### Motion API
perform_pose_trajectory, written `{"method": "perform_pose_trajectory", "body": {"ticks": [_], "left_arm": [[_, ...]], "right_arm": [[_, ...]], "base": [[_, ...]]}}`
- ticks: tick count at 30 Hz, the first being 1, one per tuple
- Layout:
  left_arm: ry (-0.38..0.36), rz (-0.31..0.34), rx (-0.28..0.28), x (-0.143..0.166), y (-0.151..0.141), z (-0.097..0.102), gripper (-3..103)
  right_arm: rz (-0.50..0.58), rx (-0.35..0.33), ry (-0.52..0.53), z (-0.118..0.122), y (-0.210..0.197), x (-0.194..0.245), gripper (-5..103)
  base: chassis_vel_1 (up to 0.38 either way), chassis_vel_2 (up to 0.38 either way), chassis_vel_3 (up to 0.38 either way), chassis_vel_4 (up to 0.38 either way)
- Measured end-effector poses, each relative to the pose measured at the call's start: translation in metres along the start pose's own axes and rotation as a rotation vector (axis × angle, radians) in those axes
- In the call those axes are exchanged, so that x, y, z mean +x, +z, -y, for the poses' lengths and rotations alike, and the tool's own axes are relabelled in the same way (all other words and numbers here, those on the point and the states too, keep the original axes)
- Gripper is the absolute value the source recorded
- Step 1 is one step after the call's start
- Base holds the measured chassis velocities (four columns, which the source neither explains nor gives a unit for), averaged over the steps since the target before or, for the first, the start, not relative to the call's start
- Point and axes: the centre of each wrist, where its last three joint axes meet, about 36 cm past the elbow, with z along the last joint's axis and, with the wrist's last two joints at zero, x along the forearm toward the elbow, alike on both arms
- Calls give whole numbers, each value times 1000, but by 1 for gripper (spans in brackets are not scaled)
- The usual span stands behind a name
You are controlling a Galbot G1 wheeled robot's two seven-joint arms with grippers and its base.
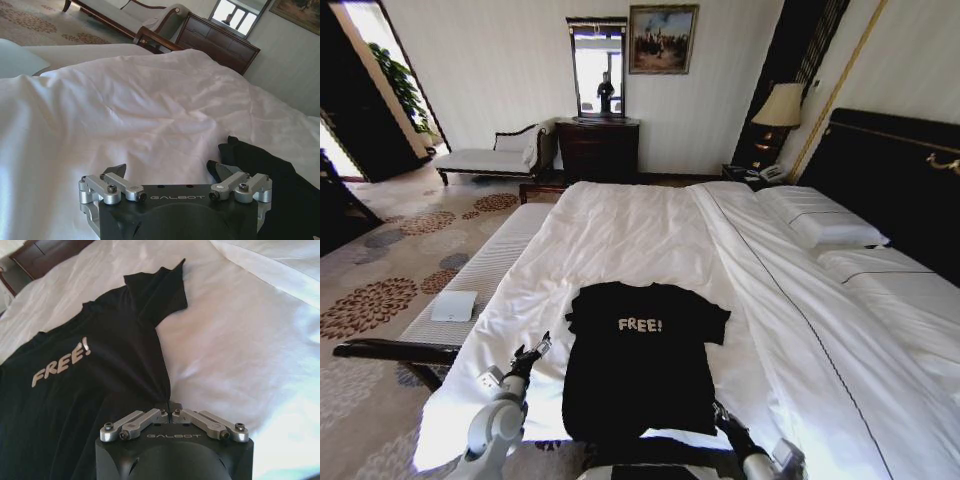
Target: Fold the clothes on the bed.
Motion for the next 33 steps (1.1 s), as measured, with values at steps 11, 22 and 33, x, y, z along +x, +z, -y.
{"method": "perform_pose_trajectory", "body": {"ticks": [11,22,33], "left_arm": [[1,-6,12,0,5,2,100],[-8,-27,-1,4,8,-2,100],[26,-170,-106,51,32,-16,100]], "right_arm": [[11,10,47,-13,-12,6,0],[60,37,121,-18,-15,4,19],[307,1,168,-49,-67,9,57]], "base": [[0,0,0,0],[0,0,0,0],[0,0,0,0]]}}
